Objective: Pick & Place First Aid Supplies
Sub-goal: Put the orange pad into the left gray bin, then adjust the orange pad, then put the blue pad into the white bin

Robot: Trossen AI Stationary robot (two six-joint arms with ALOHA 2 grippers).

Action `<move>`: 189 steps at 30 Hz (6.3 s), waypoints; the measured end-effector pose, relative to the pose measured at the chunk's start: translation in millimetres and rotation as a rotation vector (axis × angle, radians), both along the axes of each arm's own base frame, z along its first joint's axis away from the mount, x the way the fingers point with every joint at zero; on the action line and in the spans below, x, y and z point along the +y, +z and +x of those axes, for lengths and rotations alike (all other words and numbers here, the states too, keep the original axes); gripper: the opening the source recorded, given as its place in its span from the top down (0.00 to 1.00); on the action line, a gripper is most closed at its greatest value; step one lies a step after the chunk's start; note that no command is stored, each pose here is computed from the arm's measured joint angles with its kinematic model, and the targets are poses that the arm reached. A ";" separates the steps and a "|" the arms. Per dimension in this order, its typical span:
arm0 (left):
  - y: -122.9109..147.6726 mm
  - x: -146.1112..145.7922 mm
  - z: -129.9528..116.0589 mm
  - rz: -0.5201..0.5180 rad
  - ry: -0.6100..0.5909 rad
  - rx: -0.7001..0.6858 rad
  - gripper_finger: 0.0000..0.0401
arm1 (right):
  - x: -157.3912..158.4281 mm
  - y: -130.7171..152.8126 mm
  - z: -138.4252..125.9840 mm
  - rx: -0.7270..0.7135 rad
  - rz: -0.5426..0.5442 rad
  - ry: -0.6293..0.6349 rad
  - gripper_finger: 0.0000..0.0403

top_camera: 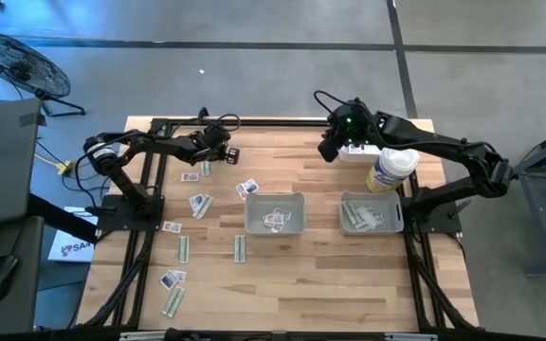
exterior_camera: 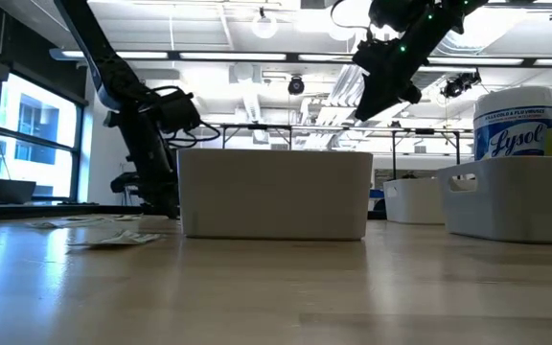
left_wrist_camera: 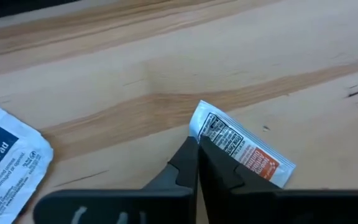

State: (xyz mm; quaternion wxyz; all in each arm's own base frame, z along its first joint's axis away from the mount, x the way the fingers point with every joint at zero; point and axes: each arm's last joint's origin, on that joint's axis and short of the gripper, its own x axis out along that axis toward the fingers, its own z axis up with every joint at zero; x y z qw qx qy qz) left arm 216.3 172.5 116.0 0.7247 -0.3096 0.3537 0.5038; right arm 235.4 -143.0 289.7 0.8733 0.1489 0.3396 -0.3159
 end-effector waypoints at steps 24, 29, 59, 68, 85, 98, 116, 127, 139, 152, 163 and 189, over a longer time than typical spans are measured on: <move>90.6 -28.6 19.8 0.440 -0.402 -0.236 1.00 | 3.6 -11.5 32.4 0.040 -0.189 0.244 0.81; 100.3 -25.3 24.8 0.551 -0.494 -0.285 1.00 | -5.2 -34.3 55.3 0.055 -0.238 0.390 0.80; 127.0 -103.8 71.2 0.512 -1.292 -0.379 1.00 | 39.8 -28.0 61.2 0.161 -0.316 0.301 0.79; 98.3 -143.8 90.1 0.434 -1.356 -0.275 1.00 | 89.7 -28.7 65.6 0.142 -0.220 0.375 0.79; 91.4 -150.1 91.6 0.424 -1.242 -0.199 0.74 | 112.9 -29.1 68.5 0.130 -0.214 0.433 0.79; 96.5 -113.4 32.7 0.265 -0.904 -0.174 0.73 | 112.8 -27.2 70.5 0.103 -0.221 0.430 0.79; 42.6 -89.4 4.8 0.309 -1.151 -0.118 0.73 | 112.6 -24.6 72.9 0.066 -0.231 0.426 0.79; 13.3 -69.6 18.6 0.270 -1.116 -0.168 0.73 | 110.2 -21.9 75.1 0.029 -0.238 0.414 0.79; -2.1 -68.5 9.0 0.173 -0.975 0.041 0.73 | 100.6 -22.0 74.0 0.030 -0.232 0.388 0.79; 22.6 -68.6 -4.7 0.228 -0.867 0.052 0.73 | 99.0 -22.2 74.0 0.014 -0.197 0.397 0.79; 14.1 -58.3 15.8 0.270 -0.810 -0.136 0.73 | 97.1 -21.2 74.5 0.002 -0.204 0.388 0.79; -5.8 -49.8 13.2 0.263 -0.678 0.004 0.73 | 97.5 -21.2 74.6 -0.002 -0.197 0.392 0.79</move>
